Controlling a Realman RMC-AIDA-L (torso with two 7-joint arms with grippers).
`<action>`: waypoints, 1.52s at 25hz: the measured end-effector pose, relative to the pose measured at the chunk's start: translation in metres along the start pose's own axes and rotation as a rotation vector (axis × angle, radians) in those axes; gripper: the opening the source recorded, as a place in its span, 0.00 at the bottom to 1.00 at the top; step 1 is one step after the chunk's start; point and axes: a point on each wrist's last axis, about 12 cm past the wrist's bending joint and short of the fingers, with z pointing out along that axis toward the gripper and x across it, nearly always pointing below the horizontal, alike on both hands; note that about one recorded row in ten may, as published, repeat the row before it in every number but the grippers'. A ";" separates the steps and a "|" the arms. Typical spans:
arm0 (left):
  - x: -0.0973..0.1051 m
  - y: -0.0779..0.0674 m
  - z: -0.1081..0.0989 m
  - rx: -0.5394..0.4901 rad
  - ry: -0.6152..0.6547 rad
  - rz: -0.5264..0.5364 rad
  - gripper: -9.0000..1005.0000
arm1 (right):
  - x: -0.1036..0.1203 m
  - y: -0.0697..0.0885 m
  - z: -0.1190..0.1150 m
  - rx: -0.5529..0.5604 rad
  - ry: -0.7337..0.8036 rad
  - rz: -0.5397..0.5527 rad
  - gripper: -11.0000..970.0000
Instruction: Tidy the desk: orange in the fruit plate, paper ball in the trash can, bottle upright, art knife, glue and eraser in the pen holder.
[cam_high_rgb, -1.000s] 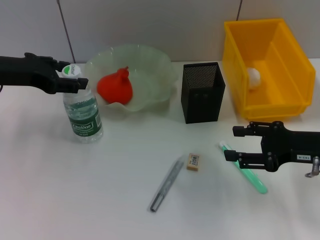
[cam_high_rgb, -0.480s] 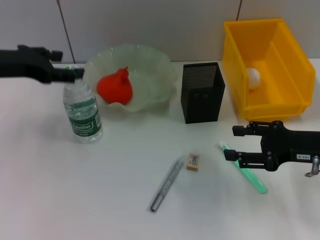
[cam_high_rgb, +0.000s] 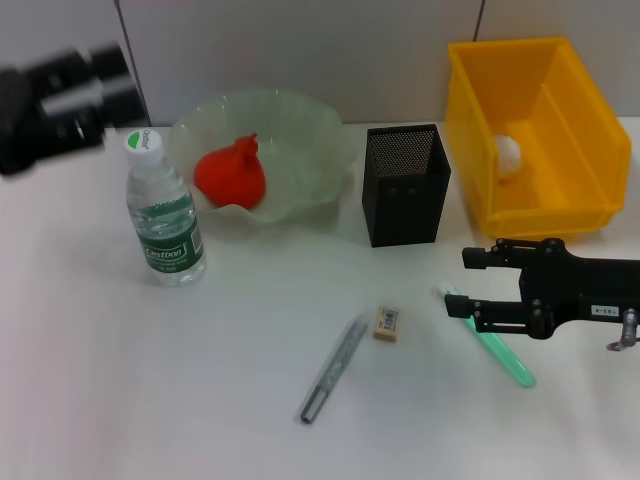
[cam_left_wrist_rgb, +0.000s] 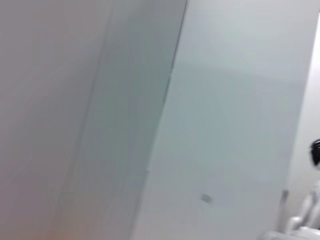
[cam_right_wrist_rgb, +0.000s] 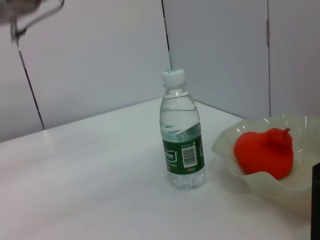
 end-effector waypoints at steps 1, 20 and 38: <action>0.007 -0.002 0.001 0.012 0.000 -0.014 0.82 | 0.000 0.000 0.000 0.000 -0.001 0.002 0.70; 0.150 -0.034 0.024 0.021 0.243 0.051 0.82 | -0.010 -0.004 0.009 -0.018 -0.011 0.025 0.69; 0.148 -0.032 0.028 0.022 0.233 0.052 0.82 | -0.131 -0.034 0.011 0.129 0.604 0.399 0.69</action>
